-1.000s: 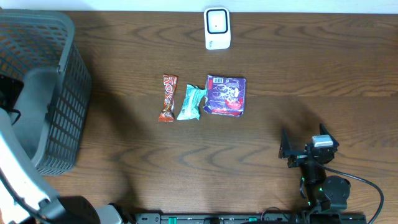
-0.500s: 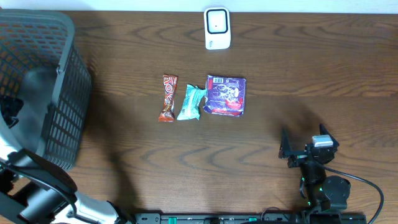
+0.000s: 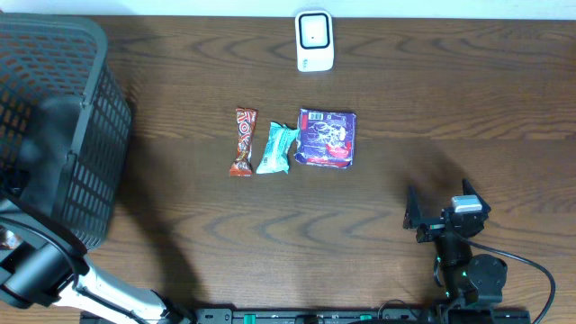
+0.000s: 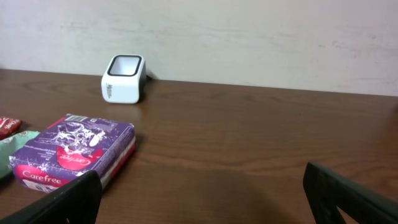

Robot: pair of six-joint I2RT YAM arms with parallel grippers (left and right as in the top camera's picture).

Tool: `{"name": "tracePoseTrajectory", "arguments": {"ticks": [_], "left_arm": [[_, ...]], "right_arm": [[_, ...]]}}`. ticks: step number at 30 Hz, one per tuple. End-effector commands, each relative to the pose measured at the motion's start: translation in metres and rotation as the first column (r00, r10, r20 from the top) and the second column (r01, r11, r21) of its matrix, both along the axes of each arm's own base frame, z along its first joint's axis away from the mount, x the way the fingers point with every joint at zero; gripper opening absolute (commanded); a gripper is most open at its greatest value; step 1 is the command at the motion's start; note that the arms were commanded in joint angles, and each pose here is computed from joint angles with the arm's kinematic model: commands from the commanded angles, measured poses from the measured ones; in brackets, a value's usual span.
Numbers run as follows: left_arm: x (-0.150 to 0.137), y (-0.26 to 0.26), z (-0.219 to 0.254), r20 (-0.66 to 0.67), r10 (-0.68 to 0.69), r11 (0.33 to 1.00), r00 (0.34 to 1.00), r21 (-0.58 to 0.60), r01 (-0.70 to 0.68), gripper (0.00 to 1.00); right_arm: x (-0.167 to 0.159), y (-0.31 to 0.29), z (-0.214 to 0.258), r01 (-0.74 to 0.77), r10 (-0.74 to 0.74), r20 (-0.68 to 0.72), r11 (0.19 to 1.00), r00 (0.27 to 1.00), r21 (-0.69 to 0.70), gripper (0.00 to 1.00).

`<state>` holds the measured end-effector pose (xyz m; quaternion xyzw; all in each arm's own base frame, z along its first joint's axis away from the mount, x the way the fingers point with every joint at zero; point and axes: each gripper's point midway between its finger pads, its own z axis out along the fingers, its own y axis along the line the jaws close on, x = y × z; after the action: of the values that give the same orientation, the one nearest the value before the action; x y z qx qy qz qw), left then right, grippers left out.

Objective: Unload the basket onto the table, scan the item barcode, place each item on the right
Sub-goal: 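Reach into the basket and grasp the orange Enjoy pack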

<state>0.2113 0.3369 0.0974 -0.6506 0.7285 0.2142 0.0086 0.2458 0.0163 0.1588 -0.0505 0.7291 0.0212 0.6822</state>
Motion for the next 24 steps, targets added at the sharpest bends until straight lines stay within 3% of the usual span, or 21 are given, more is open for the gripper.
{"name": "tracePoseTrajectory", "arguments": {"ticks": [1,7,13,18,24], "left_arm": [[-0.006,0.001,-0.015,-0.045,0.009,1.0,0.999,-0.019,-0.01,0.98],[-0.007,0.0,-0.03,-0.071,0.008,0.999,0.997,-0.045,-0.011,0.96],[-0.008,-0.001,-0.037,-0.071,0.003,0.999,0.997,-0.047,-0.006,0.89],[-0.007,-0.001,-0.042,-0.073,-0.017,0.999,0.997,-0.048,0.013,0.76],[-0.007,0.0,-0.04,-0.092,-0.09,0.994,0.992,-0.074,0.084,0.72]], "right_arm": [[0.0,-0.003,-0.001,0.013,-0.013,-0.001,1.0,1.0,-0.012,0.99],[0.0,-0.003,-0.001,0.013,-0.013,-0.001,1.0,1.0,-0.012,0.99],[0.0,-0.003,-0.001,0.013,-0.013,-0.001,1.0,1.0,-0.012,0.99],[0.0,-0.003,-0.001,0.013,-0.013,-0.001,1.0,1.0,-0.012,0.99],[0.0,-0.003,-0.001,0.013,-0.013,-0.001,1.0,1.0,-0.012,0.99]]}}
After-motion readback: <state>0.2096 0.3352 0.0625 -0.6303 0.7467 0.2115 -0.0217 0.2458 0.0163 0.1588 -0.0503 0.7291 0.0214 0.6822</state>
